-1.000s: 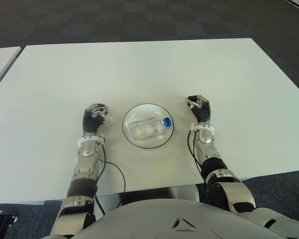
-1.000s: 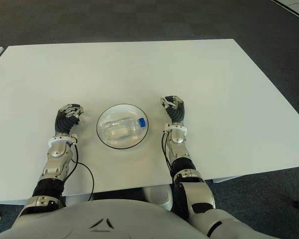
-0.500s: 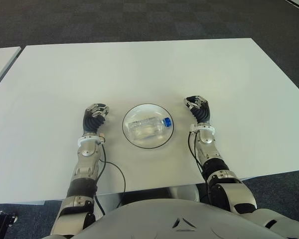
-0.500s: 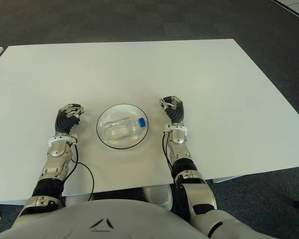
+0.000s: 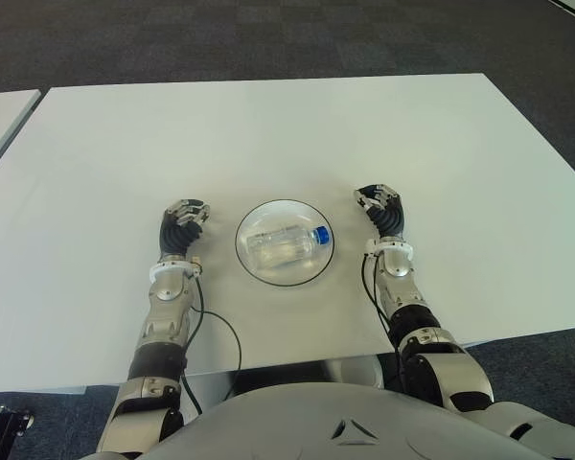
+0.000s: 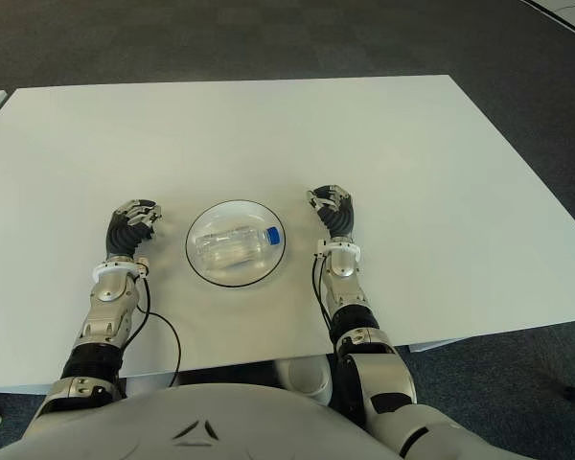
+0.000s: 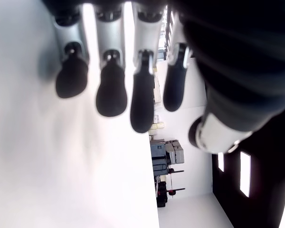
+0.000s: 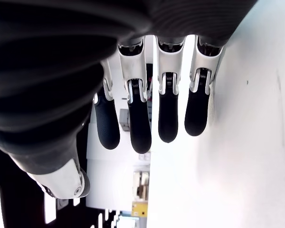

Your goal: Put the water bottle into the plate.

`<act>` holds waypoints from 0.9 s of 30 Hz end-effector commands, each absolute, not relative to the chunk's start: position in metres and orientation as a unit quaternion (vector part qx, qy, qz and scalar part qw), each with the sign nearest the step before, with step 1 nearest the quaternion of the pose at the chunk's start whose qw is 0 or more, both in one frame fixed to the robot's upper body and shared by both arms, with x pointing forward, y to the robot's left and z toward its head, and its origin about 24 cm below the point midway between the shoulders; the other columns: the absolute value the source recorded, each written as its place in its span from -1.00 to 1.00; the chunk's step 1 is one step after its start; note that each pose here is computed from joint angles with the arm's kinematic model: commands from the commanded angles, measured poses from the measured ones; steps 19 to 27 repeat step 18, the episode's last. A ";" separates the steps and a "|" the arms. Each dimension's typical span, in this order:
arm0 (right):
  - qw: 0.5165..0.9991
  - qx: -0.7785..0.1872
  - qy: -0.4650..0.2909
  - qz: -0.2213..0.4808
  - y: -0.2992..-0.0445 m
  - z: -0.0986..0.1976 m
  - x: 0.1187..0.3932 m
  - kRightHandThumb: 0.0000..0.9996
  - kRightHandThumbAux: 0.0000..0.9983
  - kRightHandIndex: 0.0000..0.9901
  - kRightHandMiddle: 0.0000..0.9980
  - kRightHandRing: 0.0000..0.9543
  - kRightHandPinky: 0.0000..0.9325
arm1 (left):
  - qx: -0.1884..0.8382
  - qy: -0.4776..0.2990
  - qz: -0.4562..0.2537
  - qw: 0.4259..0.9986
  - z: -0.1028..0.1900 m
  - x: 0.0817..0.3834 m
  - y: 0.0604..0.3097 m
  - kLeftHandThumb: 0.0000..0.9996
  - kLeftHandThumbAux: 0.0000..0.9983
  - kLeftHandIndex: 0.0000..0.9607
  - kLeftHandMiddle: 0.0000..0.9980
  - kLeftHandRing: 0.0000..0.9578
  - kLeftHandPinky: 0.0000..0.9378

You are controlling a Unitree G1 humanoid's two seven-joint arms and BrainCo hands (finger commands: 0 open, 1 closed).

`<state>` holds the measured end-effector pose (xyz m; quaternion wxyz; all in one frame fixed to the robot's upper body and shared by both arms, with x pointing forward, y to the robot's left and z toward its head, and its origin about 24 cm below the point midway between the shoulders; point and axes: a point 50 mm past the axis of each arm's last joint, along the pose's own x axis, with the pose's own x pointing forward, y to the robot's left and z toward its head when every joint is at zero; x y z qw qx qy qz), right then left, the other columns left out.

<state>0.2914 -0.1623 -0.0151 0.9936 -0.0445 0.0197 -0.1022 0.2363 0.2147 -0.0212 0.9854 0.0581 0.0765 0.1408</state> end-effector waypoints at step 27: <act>0.992 -0.043 0.021 -0.118 -0.162 -0.018 0.287 0.42 0.47 -0.13 0.07 0.16 0.23 | 0.062 0.091 0.134 0.985 -0.027 0.233 0.215 0.68 0.35 -0.14 0.08 0.54 0.58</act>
